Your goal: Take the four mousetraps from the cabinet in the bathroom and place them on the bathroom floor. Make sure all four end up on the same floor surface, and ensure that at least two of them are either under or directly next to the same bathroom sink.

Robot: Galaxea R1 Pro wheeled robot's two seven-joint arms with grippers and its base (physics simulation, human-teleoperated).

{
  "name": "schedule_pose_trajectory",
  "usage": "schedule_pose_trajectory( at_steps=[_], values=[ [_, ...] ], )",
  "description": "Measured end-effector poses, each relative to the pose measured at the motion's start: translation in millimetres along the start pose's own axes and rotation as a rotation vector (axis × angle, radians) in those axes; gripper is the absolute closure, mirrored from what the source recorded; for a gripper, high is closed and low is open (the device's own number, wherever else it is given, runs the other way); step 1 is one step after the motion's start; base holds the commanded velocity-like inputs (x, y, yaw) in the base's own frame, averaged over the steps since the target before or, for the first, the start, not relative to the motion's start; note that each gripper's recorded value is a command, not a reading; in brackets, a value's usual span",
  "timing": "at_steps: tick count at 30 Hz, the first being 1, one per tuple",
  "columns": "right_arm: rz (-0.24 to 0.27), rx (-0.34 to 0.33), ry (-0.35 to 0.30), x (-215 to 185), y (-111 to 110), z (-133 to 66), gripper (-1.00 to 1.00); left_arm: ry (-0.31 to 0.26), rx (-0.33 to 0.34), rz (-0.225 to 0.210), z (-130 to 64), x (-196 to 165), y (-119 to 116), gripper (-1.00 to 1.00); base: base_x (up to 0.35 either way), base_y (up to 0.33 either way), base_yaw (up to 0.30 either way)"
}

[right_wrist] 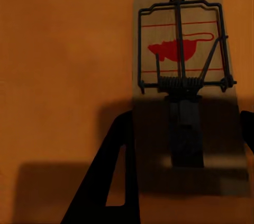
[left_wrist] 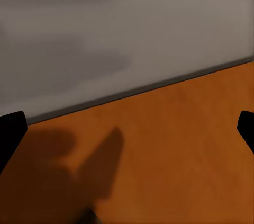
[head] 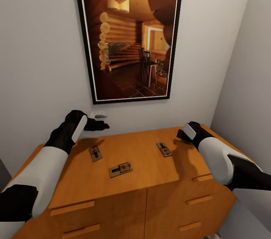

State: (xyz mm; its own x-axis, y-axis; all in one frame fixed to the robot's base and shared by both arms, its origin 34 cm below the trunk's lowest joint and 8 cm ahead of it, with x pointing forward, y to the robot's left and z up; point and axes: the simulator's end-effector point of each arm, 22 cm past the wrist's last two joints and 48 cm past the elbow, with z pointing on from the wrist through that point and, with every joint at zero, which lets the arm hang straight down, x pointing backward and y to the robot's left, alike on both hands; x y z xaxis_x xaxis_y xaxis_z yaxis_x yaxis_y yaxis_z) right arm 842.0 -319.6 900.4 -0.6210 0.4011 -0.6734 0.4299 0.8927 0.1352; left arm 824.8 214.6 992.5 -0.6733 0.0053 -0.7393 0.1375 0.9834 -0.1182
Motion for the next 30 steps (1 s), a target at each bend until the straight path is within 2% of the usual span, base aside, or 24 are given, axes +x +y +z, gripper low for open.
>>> schedule_pose_trajectory(
  at_steps=[4, 8, 11, 15, 19, 30],
  values=[
    [-0.002, 0.002, 0.004, -0.1, -1.7, 0.0, 1.00, 0.000, 0.000, 0.000, 0.1, 0.0, -0.4, -1.00, 0.000, 0.000, 0.000],
    [-0.020, 0.026, 0.050, -1.4, -21.3, -1.4, 1.00, -0.001, 0.002, 0.000, 0.1, -0.3, -1.5, -1.00, 0.000, 0.000, 0.000],
    [-0.036, 0.030, 0.023, -42.2, -30.3, -25.4, 1.00, -0.001, 0.012, 0.003, 1.1, -0.4, -9.9, -1.00, 0.000, 0.000, 0.000],
    [-0.042, 0.019, 0.013, -71.8, -34.7, -52.4, 1.00, -0.001, 0.020, 0.007, 2.0, -0.4, -16.8, -1.00, 0.000, 0.000, 0.000],
    [-0.045, 0.010, 0.003, -87.0, -36.5, -68.9, 1.00, 0.000, 0.023, 0.008, 2.4, -0.4, -19.2, -1.00, 0.000, 0.000, 0.000],
    [-0.056, -0.004, 0.014, -88.8, -33.6, -76.0, 1.00, 0.000, 0.024, 0.007, 2.4, -0.4, -19.4, -1.00, 0.000, 0.000, 0.000]
  ],
)
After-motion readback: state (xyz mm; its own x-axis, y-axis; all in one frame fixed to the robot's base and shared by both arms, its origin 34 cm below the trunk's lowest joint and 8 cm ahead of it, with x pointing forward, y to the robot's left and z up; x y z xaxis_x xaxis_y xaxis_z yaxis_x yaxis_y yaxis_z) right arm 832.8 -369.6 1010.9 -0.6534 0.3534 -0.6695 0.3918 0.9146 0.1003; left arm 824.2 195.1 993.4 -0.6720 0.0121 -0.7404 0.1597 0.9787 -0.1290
